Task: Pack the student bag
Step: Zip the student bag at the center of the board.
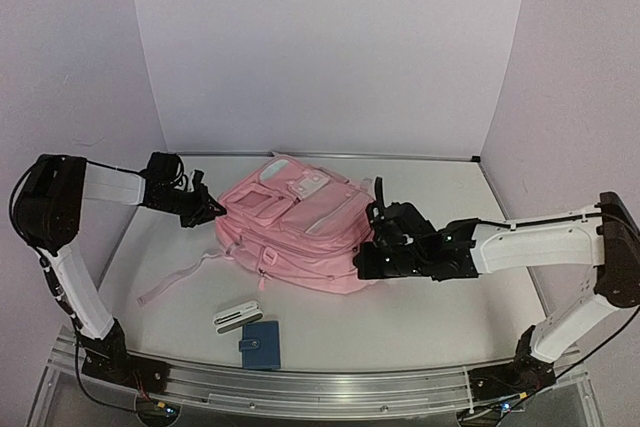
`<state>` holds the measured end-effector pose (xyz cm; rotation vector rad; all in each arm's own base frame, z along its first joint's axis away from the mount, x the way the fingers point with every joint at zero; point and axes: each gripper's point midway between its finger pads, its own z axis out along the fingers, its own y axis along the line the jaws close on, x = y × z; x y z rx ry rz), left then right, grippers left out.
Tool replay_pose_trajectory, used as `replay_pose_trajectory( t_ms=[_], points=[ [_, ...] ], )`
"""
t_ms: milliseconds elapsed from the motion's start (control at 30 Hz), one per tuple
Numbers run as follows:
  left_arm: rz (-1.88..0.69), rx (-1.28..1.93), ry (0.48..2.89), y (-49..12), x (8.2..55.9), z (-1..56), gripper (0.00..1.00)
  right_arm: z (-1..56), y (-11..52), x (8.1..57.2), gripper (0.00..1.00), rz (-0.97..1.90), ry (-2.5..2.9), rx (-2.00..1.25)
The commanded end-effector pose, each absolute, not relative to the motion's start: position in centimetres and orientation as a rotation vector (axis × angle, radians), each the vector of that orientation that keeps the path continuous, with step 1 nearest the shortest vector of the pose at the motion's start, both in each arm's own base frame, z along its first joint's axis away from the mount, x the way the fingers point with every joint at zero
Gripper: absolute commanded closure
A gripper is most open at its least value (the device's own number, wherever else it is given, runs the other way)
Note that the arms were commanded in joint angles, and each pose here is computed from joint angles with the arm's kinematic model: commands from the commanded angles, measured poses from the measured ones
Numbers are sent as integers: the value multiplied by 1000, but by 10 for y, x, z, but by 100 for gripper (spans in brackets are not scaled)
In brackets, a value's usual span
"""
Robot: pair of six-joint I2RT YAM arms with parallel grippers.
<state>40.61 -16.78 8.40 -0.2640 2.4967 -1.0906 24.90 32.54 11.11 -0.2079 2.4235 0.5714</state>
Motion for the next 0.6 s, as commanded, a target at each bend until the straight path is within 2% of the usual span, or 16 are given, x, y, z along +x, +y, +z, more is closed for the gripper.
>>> replay_pose_trajectory(
  t_ms=[0, 67, 133, 233, 333, 567],
  points=[
    [-874, -201, 2284, -129, 482, 122, 97, 107, 323, 255, 100, 470, 2454, -303],
    [-870, -190, 2287, -129, 481, 131, 81, 107, 331, 252, 100, 517, 2457, -323],
    [-863, -196, 2282, -129, 474, 142, 52, 106, 337, 250, 100, 561, 2457, -337],
    [-835, -217, 2285, -134, 453, 155, 29, 104, 344, 249, 100, 595, 2454, -341],
    [-854, -269, 2304, -149, 422, 159, 21, 102, 347, 249, 100, 606, 2452, -334],
    [-1056, -385, 2309, -202, 356, 159, 21, 99, 349, 250, 100, 612, 2446, -327]
  ],
)
